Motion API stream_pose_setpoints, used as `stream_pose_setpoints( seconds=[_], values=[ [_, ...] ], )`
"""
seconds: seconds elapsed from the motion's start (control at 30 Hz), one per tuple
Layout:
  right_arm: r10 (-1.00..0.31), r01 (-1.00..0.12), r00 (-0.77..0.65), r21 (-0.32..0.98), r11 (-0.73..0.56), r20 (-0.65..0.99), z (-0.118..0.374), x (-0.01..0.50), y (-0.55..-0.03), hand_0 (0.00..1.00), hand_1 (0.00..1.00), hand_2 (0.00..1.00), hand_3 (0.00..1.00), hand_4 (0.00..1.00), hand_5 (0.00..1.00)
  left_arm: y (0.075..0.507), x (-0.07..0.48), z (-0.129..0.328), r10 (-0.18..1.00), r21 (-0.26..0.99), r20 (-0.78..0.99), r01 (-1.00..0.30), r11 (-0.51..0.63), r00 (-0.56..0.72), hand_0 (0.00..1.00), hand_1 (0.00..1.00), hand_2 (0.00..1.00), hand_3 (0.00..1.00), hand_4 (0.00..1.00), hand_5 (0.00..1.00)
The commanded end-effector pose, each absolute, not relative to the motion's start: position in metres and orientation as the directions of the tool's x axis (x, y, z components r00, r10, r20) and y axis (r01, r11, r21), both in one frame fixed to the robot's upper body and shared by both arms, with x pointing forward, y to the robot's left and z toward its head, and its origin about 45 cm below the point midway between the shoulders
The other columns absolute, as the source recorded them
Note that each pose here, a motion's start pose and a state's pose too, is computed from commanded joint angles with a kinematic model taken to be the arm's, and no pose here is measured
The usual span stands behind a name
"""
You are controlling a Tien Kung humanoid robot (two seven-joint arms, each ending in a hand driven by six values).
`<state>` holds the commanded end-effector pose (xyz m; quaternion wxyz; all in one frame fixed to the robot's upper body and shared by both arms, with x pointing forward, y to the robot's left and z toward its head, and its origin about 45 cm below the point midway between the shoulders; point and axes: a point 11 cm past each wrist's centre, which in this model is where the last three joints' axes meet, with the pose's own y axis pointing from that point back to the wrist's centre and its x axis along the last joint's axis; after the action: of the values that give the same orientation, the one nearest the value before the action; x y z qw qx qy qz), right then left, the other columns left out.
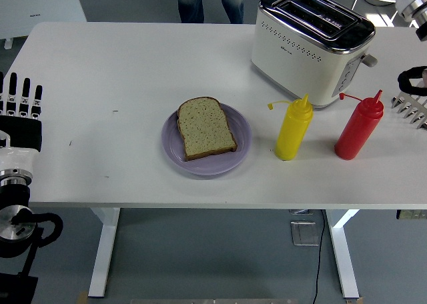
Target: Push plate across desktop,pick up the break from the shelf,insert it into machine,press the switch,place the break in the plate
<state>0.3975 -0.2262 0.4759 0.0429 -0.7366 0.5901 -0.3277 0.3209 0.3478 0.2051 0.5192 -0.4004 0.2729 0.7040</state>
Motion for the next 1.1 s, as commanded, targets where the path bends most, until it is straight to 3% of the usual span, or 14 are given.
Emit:
stream_pose_setpoints(
  seconds=[0.2,0.23,0.33,0.6,0.63,0.8,0.83,1.1],
  values=[
    [-0.974,-0.871,0.092,-0.457,-0.18,0.207,0.466,0.387,-0.271,0.78,0.733,0.761,0.768,0.625,0.254,0.346,0.32,0.204,0.512,-0.028,-0.847,-0.951,-0.309,-0.141,0.885,0.889,0.88,0.777,0.543,0.998],
    [-0.983,-0.88,0.094,-0.449,-0.156,0.157,0.462,0.387,-0.28,0.78,0.729,0.756,0.766,0.598,0.306,0.346,0.32,0.204,0.512,-0.028,-0.847,-0.951,-0.308,-0.141,0.885,0.889,0.88,0.777,0.544,0.998],
    [-0.995,-0.912,0.095,-0.403,-0.075,-0.031,0.44,0.386,-0.314,0.78,0.729,0.756,0.766,0.598,0.306,0.345,0.32,0.203,0.513,-0.027,-0.847,-0.952,-0.306,-0.141,0.885,0.889,0.88,0.777,0.544,0.998],
    [-0.894,-0.947,-0.023,-0.276,0.163,-0.448,0.382,0.37,-0.396,0.788,0.741,0.767,0.774,0.57,0.337,0.344,0.32,0.204,0.514,-0.027,-0.847,-0.953,-0.301,-0.138,0.885,0.889,0.88,0.778,0.545,0.998],
    [-0.874,-0.948,-0.045,-0.257,0.191,-0.484,0.371,0.366,-0.403,0.804,0.752,0.782,0.783,0.546,0.429,0.344,0.32,0.204,0.514,-0.028,-0.847,-0.953,-0.301,-0.138,0.884,0.889,0.88,0.778,0.544,0.998],
    [-0.824,-0.944,-0.137,-0.181,0.277,-0.549,0.33,0.351,-0.427,0.804,0.752,0.782,0.783,0.546,0.429,0.343,0.32,0.204,0.514,-0.027,-0.846,-0.954,-0.3,-0.138,0.884,0.889,0.88,0.778,0.544,0.998],
    [-0.816,-0.945,-0.157,-0.156,0.289,-0.557,0.318,0.347,-0.431,0.844,0.778,0.815,0.8,0.538,0.516,0.343,0.321,0.204,0.514,-0.028,-0.847,-0.954,-0.3,-0.137,0.884,0.889,0.88,0.778,0.544,0.998],
    [-0.776,-0.94,-0.234,-0.066,0.334,-0.586,0.277,0.337,-0.443,0.862,0.792,0.83,0.813,0.542,0.548,0.343,0.321,0.205,0.515,-0.029,-0.847,-0.954,-0.298,-0.135,0.884,0.889,0.88,0.778,0.544,0.998]
  ],
)
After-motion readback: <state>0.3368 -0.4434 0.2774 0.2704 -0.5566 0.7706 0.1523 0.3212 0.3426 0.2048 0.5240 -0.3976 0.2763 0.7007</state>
